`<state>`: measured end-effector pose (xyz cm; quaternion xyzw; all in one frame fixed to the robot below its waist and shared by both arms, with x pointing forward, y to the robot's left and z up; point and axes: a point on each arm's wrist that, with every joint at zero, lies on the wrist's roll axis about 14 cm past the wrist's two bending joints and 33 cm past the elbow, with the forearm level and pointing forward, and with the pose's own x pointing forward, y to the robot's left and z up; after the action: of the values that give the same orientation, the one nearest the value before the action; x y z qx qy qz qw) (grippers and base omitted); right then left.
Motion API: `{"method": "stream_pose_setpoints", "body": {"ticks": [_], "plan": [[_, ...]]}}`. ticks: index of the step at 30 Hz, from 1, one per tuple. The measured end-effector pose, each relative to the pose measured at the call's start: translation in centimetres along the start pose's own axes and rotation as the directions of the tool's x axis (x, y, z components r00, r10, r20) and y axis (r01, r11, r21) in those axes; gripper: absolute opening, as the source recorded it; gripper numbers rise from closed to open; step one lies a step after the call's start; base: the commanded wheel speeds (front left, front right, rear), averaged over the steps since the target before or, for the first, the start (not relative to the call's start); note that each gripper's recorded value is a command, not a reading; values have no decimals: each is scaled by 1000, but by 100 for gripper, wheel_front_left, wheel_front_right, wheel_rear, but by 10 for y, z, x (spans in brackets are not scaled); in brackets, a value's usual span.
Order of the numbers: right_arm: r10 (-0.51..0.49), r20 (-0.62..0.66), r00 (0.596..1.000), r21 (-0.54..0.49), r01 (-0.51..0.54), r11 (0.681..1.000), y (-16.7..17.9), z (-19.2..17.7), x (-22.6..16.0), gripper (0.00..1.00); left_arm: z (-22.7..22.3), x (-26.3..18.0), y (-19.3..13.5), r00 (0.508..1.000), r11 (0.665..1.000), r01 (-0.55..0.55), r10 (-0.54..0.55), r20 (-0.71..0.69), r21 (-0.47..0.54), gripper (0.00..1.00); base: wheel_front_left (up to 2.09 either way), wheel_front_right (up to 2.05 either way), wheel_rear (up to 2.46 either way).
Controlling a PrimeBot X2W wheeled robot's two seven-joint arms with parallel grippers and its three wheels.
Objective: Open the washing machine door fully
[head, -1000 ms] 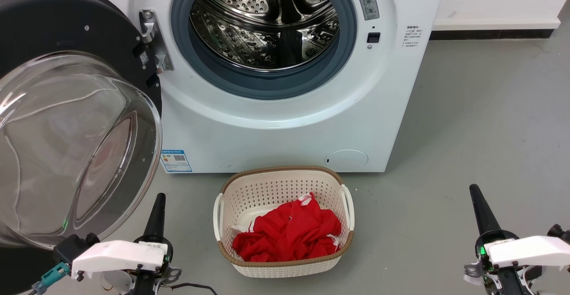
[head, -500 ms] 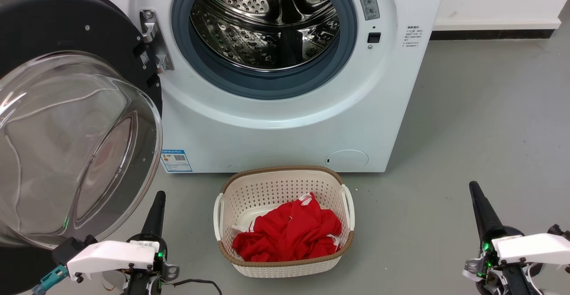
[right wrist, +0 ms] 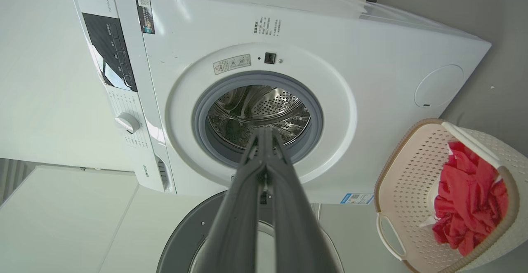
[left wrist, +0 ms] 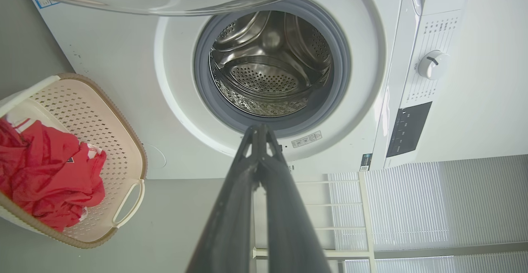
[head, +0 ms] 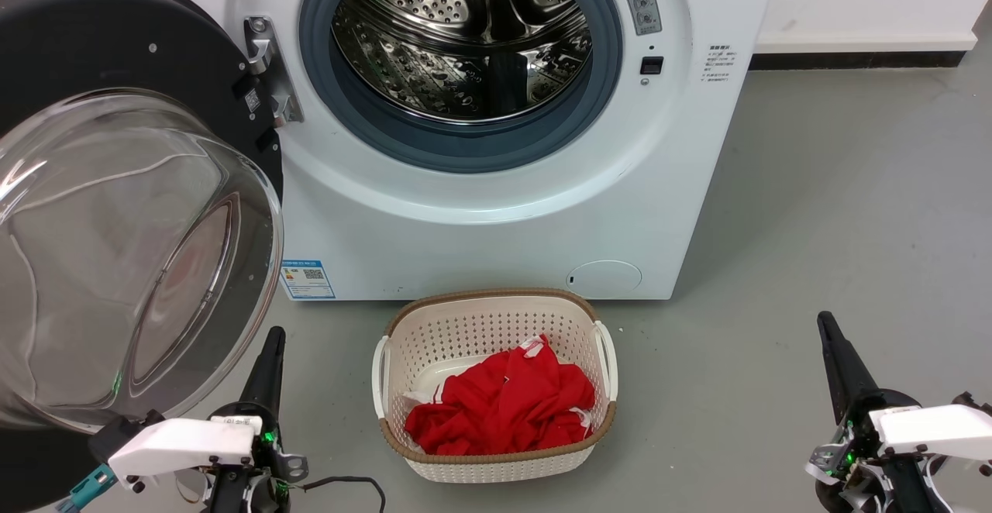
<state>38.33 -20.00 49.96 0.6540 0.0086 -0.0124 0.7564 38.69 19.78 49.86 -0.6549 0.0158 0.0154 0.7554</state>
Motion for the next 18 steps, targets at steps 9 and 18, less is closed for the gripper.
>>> {"method": "stream_pose_setpoints", "body": {"ticks": [9,18], "plan": [[14,-2,1000,68,-13,998,4,0,3,0,1,1,-3,1000,998,17,-17,0,-67,0,0,0,0],[18,-4,1000,132,-17,991,4,1,3,0,3,1,-5,1000,991,31,-31,0,-130,0,0,0,0]]}}
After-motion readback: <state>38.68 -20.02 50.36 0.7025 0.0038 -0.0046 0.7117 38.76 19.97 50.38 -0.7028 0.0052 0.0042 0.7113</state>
